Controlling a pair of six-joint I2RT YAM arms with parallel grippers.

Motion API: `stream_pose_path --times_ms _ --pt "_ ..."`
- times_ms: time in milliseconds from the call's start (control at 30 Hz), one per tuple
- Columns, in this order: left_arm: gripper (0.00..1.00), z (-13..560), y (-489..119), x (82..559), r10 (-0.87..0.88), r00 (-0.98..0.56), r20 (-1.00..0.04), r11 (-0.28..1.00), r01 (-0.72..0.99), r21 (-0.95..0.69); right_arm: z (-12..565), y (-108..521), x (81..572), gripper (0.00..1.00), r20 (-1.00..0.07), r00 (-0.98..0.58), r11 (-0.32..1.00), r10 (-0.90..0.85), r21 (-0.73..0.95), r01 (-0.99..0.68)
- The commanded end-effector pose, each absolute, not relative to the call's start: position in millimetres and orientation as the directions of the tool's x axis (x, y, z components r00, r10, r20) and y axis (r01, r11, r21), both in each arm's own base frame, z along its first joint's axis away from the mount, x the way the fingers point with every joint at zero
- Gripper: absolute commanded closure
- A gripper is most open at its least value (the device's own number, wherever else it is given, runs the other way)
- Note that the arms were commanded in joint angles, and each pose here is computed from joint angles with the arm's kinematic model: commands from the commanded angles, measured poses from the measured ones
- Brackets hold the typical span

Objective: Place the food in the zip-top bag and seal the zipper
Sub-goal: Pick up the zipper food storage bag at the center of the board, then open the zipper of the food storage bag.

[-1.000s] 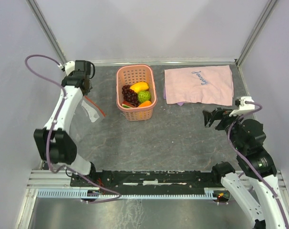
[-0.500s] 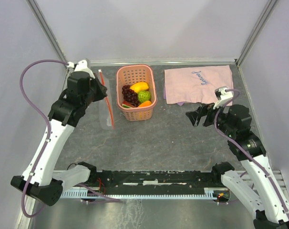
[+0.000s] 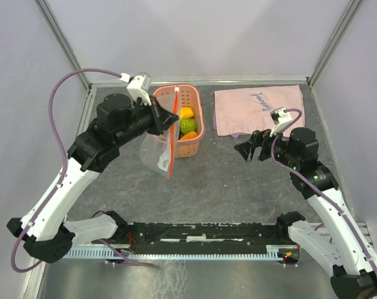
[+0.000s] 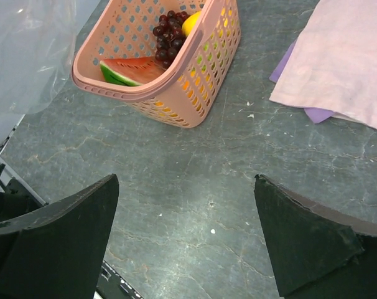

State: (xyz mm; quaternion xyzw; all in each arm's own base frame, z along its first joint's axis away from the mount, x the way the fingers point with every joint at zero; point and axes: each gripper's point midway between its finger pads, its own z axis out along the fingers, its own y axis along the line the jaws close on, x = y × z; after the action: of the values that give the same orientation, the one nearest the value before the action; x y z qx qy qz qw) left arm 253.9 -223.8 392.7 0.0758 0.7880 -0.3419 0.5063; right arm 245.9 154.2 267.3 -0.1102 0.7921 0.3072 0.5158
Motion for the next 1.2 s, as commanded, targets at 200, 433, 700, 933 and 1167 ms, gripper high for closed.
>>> stream_pose_path --times_ms 200,433,700,933,1167 --pt "0.97 457.9 -313.7 220.8 -0.221 -0.412 -0.884 0.531 0.71 -0.463 306.5 148.1 247.6 0.01 -0.916 -0.371 0.804 0.152 0.333 -0.493" --pt "0.97 443.6 -344.5 228.3 -0.204 -0.405 -0.891 0.543 0.711 -0.447 303.5 124.2 244.9 0.01 -0.907 -0.4 0.877 0.135 0.297 -0.378" --pt "0.97 356.9 -373.7 269.9 -0.204 -0.488 -0.848 0.649 0.581 -0.49 287.7 113.2 239.5 0.01 -0.886 -0.457 0.907 0.081 0.255 -0.335" --pt "0.97 277.1 -401.6 297.6 -0.215 -0.576 -0.789 0.707 0.466 -0.533 265.1 132.1 247.0 0.02 -0.849 -0.519 0.871 0.096 0.324 -0.369" --pt "0.97 253.6 -409.1 313.2 -0.244 -0.583 -0.775 0.736 0.409 -0.539 247.2 158.3 260.6 0.04 -0.812 -0.563 0.815 0.154 0.426 -0.392"
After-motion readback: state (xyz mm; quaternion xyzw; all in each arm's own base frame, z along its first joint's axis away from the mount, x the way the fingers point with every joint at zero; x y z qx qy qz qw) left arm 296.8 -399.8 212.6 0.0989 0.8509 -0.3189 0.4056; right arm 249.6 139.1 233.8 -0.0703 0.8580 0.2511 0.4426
